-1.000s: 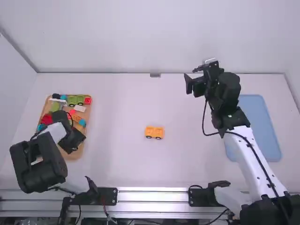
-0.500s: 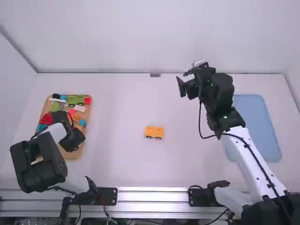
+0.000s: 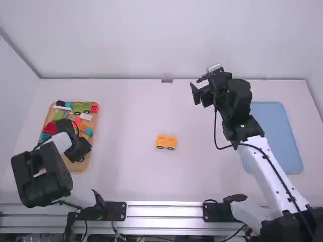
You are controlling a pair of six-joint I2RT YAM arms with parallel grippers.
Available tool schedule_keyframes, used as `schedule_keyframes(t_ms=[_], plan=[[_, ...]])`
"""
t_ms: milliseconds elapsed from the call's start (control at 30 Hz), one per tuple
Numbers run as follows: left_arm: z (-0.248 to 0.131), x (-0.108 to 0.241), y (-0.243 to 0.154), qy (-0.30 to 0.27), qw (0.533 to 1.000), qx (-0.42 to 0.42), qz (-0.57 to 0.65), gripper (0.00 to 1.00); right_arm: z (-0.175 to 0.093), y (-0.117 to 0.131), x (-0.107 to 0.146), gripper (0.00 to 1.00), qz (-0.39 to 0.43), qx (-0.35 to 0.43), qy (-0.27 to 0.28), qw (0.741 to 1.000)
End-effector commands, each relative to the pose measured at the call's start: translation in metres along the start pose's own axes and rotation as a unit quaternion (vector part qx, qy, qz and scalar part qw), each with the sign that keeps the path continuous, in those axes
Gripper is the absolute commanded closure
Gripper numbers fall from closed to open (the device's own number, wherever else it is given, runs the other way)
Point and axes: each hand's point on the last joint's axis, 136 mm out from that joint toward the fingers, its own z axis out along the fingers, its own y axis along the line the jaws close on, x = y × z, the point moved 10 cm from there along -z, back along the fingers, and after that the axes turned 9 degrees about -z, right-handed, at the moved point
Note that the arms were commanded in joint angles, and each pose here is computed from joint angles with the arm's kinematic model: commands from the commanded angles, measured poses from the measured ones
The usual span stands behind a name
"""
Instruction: Assemble lego blocks to make yellow taxi
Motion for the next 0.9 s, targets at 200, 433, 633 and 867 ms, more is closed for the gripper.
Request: schedule_keyframes(t_ms=[200,433,633,867], plan=[[-0.082,-0.003,-0.014,-0.083,0.992,0.081,0.050,0.80,-0.001,0.007,-0.014,0.02,-0.006,-0.033,-0.027,0.999],[-0.165,0.034,-0.064,-0.162,0.875,0.367,0.270,0.80,0.021,0.024,-0.002,0.02,-0.008,-0.166,-0.058,0.984],[-0.196,0.064,-0.101,-0.168,0.742,0.509,0.403,0.79,0.051,0.033,0.017,0.02,0.048,-0.344,-0.115,0.931],[-0.189,0.096,-0.164,-0.116,0.581,0.633,0.498,0.85,0.065,0.032,0.025,0.02,0.071,-0.536,-0.196,0.818]])
